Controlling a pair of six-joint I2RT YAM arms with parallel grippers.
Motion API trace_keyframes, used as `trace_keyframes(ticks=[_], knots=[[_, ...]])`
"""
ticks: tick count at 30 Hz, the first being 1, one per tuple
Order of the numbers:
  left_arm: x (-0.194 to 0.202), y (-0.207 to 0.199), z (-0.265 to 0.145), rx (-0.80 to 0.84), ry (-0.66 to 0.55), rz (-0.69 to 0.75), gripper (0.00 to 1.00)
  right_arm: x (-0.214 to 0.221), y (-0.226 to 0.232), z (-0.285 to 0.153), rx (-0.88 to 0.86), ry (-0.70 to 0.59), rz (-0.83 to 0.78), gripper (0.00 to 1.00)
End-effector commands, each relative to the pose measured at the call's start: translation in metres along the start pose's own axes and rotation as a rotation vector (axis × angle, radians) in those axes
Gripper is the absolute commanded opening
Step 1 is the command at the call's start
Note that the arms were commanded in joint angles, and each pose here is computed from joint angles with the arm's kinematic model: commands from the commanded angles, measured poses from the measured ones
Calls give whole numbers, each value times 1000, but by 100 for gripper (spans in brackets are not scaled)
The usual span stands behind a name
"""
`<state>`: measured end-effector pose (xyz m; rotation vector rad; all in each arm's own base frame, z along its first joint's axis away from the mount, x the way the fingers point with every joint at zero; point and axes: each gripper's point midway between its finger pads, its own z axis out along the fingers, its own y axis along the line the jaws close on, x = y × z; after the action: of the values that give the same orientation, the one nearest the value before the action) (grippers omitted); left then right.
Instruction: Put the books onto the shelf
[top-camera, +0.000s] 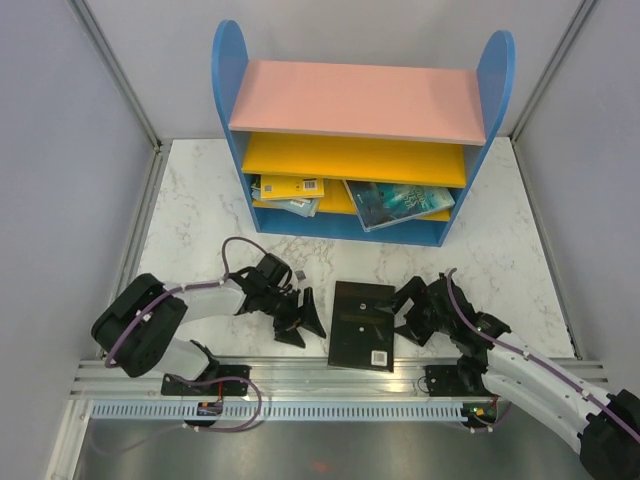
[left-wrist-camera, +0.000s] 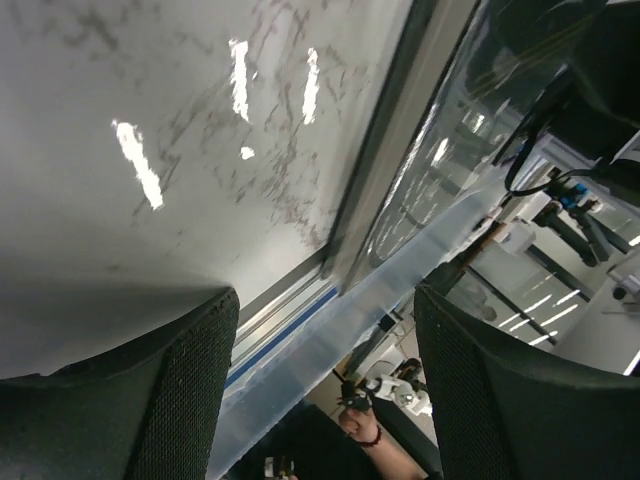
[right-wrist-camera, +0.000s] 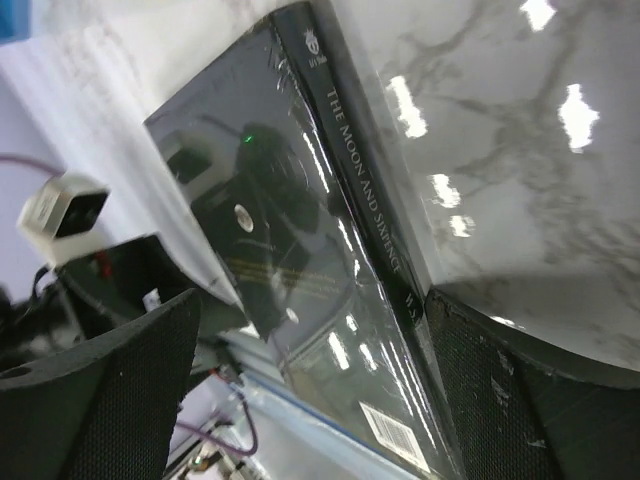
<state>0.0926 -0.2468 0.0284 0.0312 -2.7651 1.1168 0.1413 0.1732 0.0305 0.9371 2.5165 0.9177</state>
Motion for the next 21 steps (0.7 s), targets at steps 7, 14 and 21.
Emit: trace_keyframes(ticks=[7,14,21], knots=[[-34,11,52,-12,-41,-108,74,40,-83,20,64,148,-9,98],[-28,11,71,39,-3,-133,72,46,-70,25,-32,166,-36,98],[-28,9,72,49,13,-123,71,49,-49,23,-100,147,-59,67]])
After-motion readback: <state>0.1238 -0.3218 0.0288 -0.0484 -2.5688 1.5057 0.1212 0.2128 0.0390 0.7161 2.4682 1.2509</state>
